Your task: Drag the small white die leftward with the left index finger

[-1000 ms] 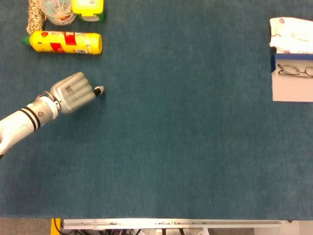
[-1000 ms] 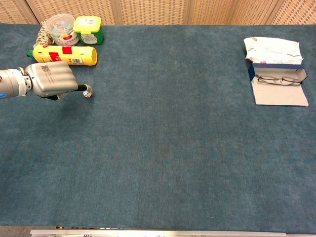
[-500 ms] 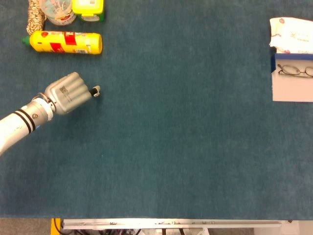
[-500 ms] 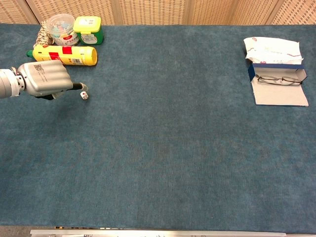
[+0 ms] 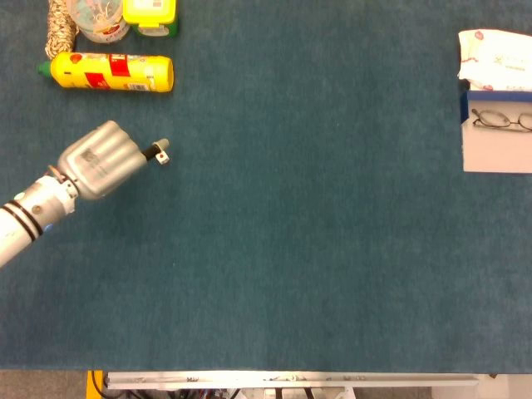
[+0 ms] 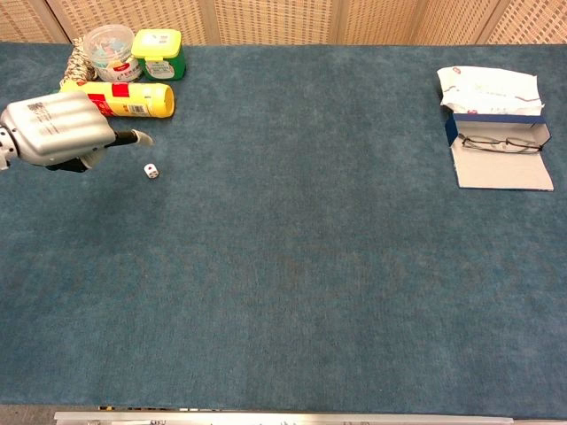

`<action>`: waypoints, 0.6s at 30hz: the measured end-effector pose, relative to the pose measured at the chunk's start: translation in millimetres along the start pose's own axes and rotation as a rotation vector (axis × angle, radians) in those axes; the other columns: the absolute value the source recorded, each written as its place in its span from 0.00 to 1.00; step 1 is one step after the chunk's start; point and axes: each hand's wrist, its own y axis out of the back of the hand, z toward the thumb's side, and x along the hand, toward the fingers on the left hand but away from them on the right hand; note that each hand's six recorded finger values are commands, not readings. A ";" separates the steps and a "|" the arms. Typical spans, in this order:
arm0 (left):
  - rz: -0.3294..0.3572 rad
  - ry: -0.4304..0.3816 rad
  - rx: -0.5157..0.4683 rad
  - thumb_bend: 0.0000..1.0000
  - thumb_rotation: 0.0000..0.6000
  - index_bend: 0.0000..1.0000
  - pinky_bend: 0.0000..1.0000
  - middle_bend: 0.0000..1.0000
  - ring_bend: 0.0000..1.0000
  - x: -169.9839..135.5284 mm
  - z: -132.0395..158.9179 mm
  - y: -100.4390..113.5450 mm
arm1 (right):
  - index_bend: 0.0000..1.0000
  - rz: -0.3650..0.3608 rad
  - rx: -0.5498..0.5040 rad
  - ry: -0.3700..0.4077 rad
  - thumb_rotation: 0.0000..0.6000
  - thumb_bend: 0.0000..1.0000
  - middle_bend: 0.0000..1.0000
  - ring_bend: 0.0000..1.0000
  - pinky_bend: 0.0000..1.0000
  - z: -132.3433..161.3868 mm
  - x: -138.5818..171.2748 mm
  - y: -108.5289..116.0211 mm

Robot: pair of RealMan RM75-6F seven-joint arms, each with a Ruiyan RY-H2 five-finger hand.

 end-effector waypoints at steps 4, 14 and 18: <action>0.075 0.078 -0.093 0.97 1.00 0.06 0.96 0.96 0.81 -14.8 -11.1 5.2 | 0.34 -0.006 -0.003 0.000 1.00 0.06 0.32 0.17 0.26 -0.4 1.7 2.1; 0.266 0.371 -0.291 0.43 1.00 0.00 0.77 0.45 0.50 -88.3 -29.3 15.0 | 0.34 -0.018 0.000 -0.005 1.00 0.06 0.32 0.17 0.26 -0.6 3.2 4.4; 0.273 0.479 -0.360 0.39 1.00 0.15 0.67 0.31 0.37 -121.5 -26.0 14.7 | 0.34 -0.011 0.014 0.001 1.00 0.06 0.32 0.17 0.26 1.6 4.5 1.8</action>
